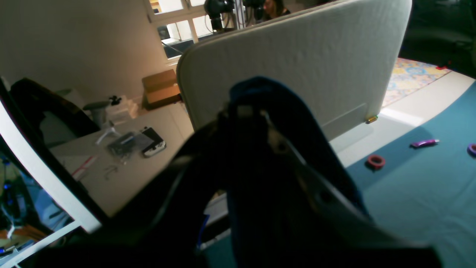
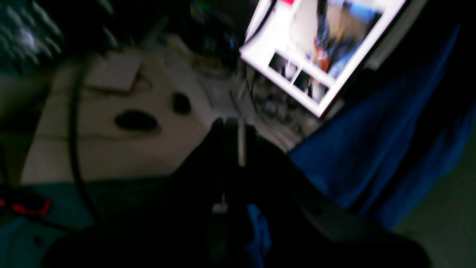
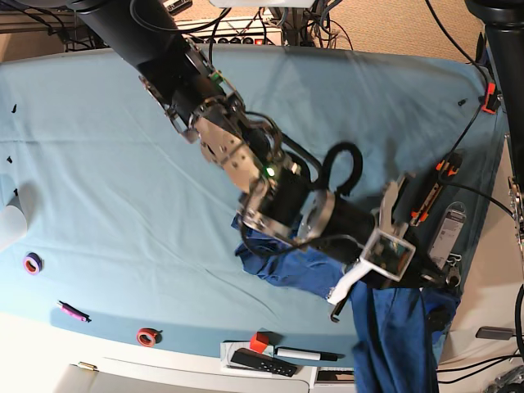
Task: Layout the t-shirt on the table in an organized manner, then fold the t-shirt properly
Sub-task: 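Swing the hanging blue shirt with the right gripper across the table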
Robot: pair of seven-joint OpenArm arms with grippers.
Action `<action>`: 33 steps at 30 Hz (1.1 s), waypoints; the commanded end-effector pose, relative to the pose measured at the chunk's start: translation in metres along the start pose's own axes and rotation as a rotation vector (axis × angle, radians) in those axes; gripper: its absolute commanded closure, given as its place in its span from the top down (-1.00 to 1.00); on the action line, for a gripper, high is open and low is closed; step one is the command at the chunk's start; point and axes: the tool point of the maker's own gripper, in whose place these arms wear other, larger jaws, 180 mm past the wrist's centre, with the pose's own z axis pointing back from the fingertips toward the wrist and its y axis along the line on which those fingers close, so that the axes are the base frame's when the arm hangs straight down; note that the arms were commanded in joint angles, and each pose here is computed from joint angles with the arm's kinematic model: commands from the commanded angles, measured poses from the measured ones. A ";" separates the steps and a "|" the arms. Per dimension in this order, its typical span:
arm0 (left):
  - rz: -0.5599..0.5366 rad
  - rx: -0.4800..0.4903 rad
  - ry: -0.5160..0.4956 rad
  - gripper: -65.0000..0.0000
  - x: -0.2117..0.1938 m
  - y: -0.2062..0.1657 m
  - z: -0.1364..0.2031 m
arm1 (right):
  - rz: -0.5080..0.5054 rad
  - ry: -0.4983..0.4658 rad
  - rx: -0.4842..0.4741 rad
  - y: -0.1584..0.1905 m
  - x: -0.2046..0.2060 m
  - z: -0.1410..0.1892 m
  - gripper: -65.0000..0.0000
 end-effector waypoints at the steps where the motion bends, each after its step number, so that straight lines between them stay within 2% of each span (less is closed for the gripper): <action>1: -0.023 -0.009 -0.088 -1.00 0.039 0.001 0.003 | 0.019 -0.097 -0.006 -0.003 0.030 0.002 -1.00; 7: 0.001 -0.020 -0.051 -1.00 0.032 0.001 0.004 | 0.063 -0.220 -0.013 0.001 0.069 0.018 -1.00; 12: 0.002 0.001 -0.034 -1.00 0.025 0.008 0.010 | 0.135 -0.279 -0.086 -0.006 0.093 0.033 -1.00; 15: 0.007 0.008 -0.019 -1.00 0.017 0.011 0.013 | 0.164 -0.305 -0.228 -0.027 0.107 0.046 -1.00; 19: 0.019 0.009 0.001 -1.00 0.004 0.010 0.014 | 0.138 -0.320 -0.462 -0.064 0.116 0.067 -1.00; 24: 0.036 0.006 0.028 -1.00 -0.013 0.008 0.015 | 0.043 -0.306 -0.641 -0.093 0.106 0.083 -1.00; 26: 0.042 0.005 0.037 -1.00 -0.019 0.007 0.015 | 0.000 -0.299 -0.677 -0.097 0.100 0.087 -1.00; 29: 0.048 0.003 0.043 -1.00 -0.023 0.006 0.015 | -0.034 -0.291 -0.625 -0.087 0.095 0.081 -1.00; 30: 0.048 0.001 0.041 -1.00 -0.023 0.005 0.014 | -0.011 -0.293 -0.568 -0.076 0.098 0.074 -1.00; 33: 0.048 0.001 0.038 -1.00 -0.022 0.005 0.014 | 0.090 -0.311 -0.311 -0.017 0.107 0.050 -1.00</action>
